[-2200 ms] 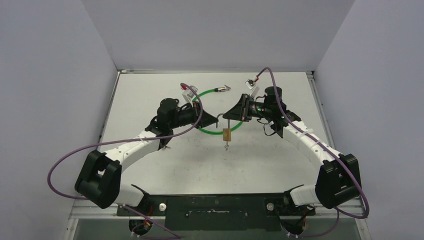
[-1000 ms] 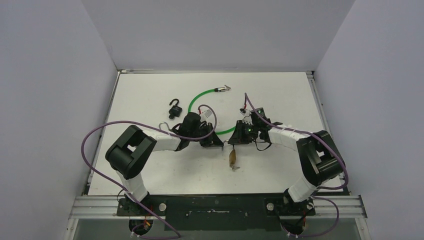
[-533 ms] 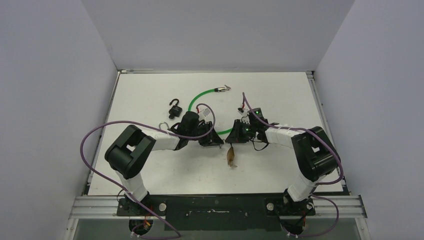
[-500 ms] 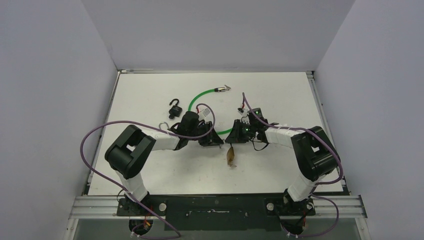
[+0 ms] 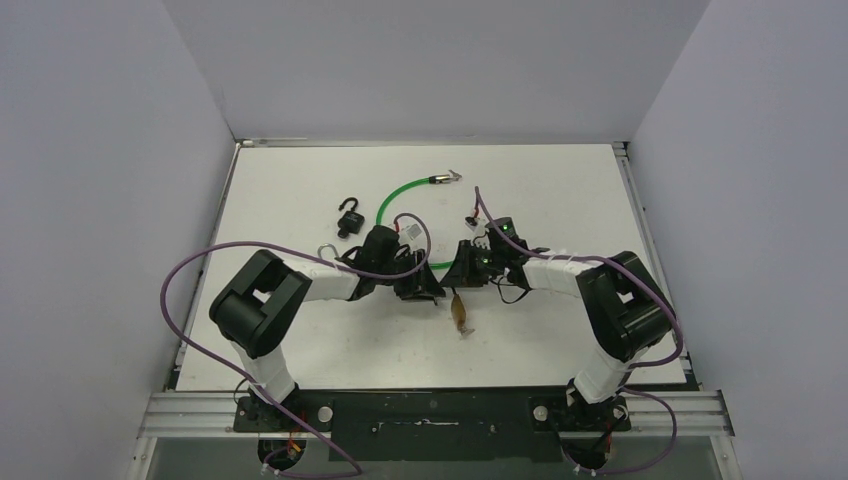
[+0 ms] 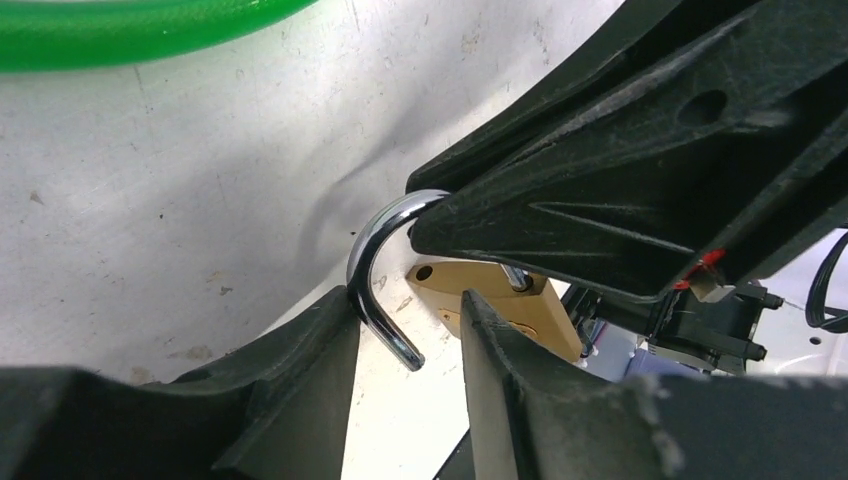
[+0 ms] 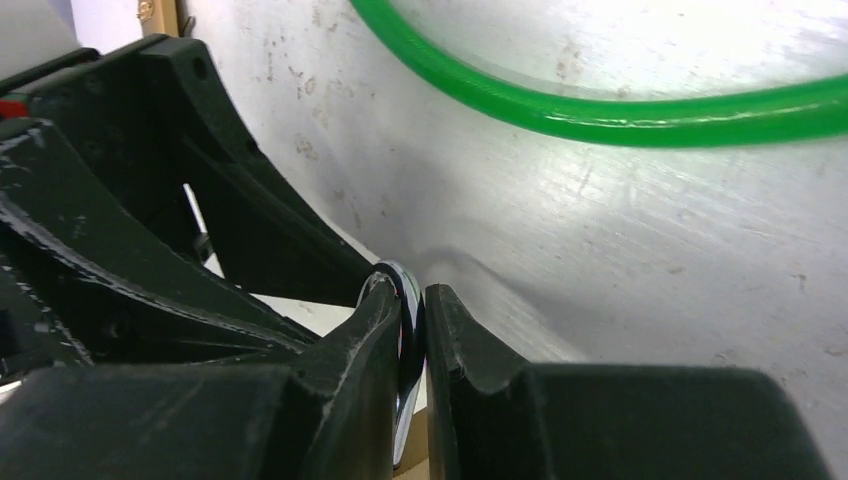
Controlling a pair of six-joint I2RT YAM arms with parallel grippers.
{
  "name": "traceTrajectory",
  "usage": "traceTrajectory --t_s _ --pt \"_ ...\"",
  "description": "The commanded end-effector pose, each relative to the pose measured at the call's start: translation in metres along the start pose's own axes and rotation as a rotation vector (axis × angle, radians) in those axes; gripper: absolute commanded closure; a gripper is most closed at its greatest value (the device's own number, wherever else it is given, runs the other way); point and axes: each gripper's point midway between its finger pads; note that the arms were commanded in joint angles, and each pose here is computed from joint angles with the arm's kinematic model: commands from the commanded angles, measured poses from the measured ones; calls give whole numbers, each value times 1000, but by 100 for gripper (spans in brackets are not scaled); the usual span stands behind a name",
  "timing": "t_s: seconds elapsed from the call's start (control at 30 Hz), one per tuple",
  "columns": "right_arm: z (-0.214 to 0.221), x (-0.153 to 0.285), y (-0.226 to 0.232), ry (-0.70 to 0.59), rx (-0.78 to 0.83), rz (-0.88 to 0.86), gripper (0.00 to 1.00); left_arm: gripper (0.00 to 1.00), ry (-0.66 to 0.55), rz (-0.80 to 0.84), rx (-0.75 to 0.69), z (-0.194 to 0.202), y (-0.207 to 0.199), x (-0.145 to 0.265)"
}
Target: Unlock with the key
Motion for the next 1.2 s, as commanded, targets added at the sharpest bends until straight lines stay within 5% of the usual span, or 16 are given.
traceTrajectory --t_s 0.0,0.5,0.73,0.97,1.17 --pt "-18 -2 45 -50 90 -157 100 61 -17 109 -56 -15 -34 -4" --pt "-14 6 58 -38 83 -264 100 56 -62 -95 -30 -19 11 -12" --pt "-12 1 47 -17 68 -217 99 96 -75 -155 -26 -20 20 -6" --pt "-18 7 48 -60 110 -176 48 100 -30 -262 -57 -9 41 3" --pt "-23 20 40 -112 141 -108 33 100 17 -374 -57 1 61 11"
Point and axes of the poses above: each gripper's point midway between its finger pads, its own x axis back along the fingers, its own y axis along the line the jaws close on, z = x × y, and after that the axes turned 6 degrees about -x, right-handed
